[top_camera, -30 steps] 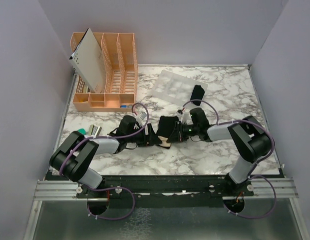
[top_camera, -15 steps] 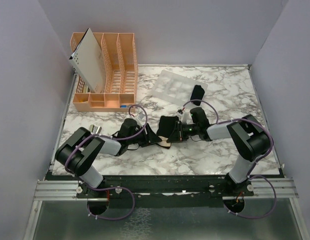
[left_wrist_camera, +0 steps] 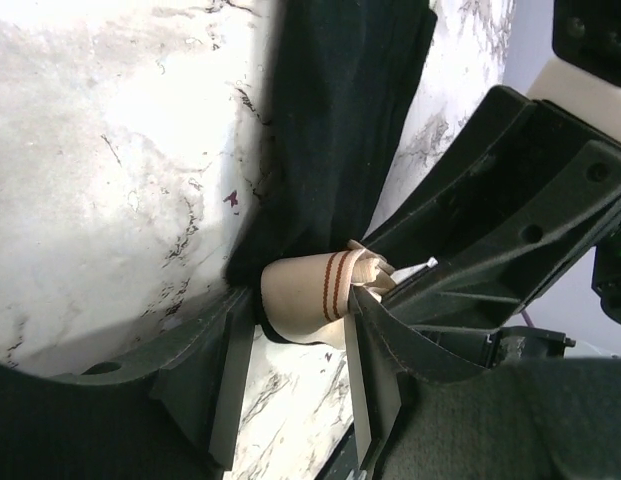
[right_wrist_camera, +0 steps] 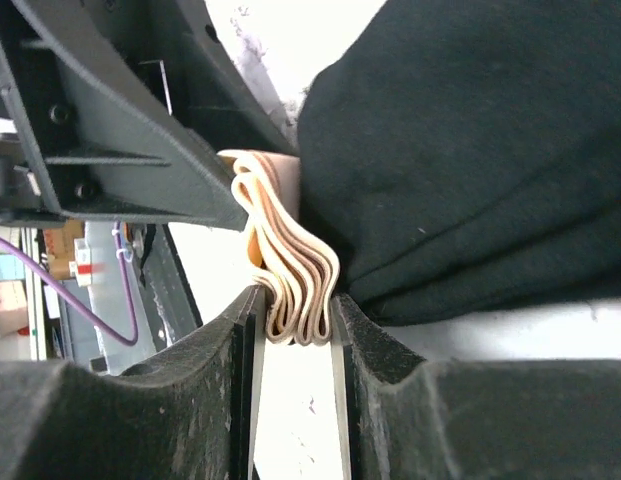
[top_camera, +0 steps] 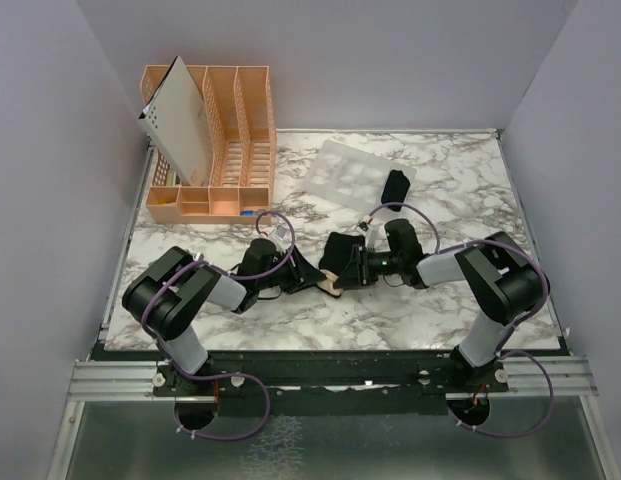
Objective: Roll the underwear
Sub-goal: Roll the underwear to the center of the board.
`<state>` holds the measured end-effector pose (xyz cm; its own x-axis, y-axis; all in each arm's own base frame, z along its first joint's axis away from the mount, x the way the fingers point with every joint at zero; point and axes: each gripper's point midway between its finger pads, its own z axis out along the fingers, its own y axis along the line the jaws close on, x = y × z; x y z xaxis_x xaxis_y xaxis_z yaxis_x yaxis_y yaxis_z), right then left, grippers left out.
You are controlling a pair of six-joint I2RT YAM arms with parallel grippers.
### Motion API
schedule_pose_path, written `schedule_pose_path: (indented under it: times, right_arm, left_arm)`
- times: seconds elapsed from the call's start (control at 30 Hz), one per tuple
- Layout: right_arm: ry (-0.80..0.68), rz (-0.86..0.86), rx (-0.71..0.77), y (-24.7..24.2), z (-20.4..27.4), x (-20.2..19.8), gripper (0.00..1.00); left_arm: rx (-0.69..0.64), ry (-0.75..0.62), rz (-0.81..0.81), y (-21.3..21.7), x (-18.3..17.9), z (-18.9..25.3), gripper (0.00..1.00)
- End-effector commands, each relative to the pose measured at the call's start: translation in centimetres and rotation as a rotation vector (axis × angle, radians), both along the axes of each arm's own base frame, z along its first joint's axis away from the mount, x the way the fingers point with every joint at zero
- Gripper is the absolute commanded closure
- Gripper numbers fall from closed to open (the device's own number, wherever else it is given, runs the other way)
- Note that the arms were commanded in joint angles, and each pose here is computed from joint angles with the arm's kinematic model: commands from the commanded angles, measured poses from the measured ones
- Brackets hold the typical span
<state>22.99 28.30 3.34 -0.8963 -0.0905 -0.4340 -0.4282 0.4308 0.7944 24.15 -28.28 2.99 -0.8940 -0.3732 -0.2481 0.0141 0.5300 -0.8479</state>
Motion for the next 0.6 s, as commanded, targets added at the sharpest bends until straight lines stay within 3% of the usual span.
schedule_pose_path:
  times: [0.0, 0.13, 0.23, 0.57]
  right_arm:
    - [-0.071, 0.039, 0.068, 0.2, 2.0, -0.6, 0.64]
    - [-0.12, 0.028, 0.079, 0.3, 3.0, -0.1, 0.62]
    - [-0.142, 0.013, 0.062, 0.2, 3.3, 0.5, 0.55]
    - [-0.169, -0.004, -0.015, -0.1, 2.2, 0.8, 0.54]
  left_arm:
    - [0.243, 0.211, 0.042, 3.9, -3.6, -7.4, 0.52]
    - [0.246, 0.223, 0.049, 4.1, -3.9, -7.6, 0.53]
    - [0.24, 0.219, 0.053, 4.0, -3.8, -7.4, 0.53]
    - [0.224, 0.207, 0.043, 3.5, -3.5, -6.6, 0.54]
